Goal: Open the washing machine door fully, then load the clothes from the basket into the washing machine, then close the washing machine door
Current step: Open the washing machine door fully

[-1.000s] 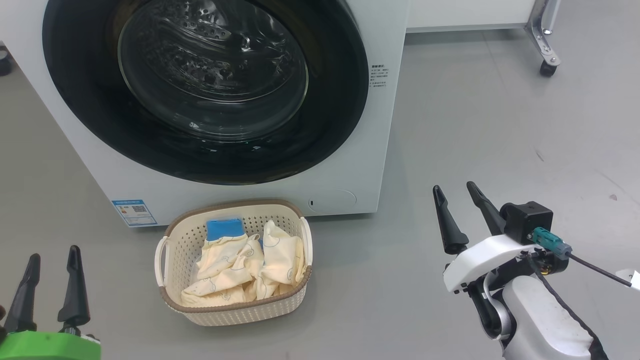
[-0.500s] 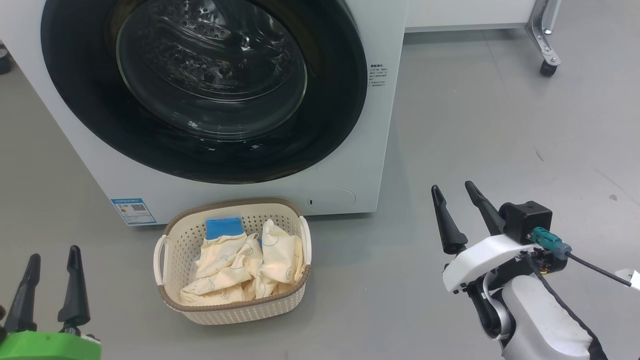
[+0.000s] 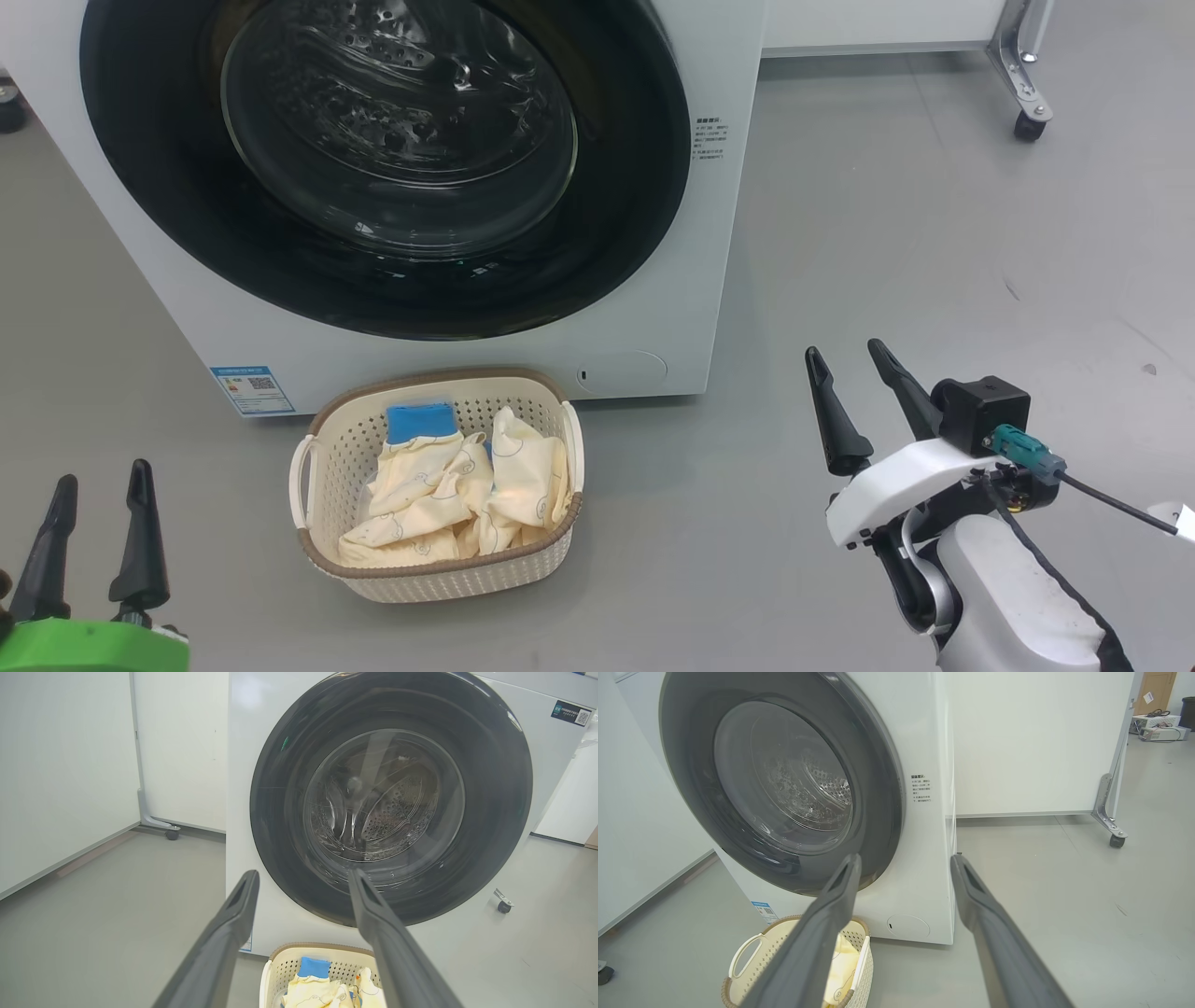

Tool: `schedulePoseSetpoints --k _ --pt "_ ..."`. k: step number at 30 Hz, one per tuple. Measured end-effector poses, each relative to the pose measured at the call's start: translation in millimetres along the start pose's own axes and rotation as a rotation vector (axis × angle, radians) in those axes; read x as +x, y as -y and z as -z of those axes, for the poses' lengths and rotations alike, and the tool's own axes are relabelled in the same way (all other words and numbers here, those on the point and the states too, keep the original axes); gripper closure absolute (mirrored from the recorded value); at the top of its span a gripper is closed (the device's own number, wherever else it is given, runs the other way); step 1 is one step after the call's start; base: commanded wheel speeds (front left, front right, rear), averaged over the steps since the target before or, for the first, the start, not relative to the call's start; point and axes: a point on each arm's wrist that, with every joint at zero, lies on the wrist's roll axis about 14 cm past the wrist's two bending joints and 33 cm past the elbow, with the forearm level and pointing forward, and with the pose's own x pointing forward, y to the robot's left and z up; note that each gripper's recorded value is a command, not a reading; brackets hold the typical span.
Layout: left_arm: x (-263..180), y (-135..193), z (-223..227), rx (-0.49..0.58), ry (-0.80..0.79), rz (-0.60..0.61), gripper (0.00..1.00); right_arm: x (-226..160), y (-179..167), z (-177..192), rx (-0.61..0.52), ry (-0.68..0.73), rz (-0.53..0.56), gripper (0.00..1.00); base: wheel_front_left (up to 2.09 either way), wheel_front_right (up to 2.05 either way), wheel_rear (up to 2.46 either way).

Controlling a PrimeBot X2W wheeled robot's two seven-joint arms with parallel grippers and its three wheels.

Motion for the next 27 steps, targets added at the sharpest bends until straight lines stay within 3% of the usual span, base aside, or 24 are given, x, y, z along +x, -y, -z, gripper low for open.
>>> schedulePoseSetpoints --k 27 --pt "0 -9 6 -0.009 -0.020 -0.019 0.00 29 16 -11 -0.016 0.023 0.015 0.00 0.00 0.00 0.00"
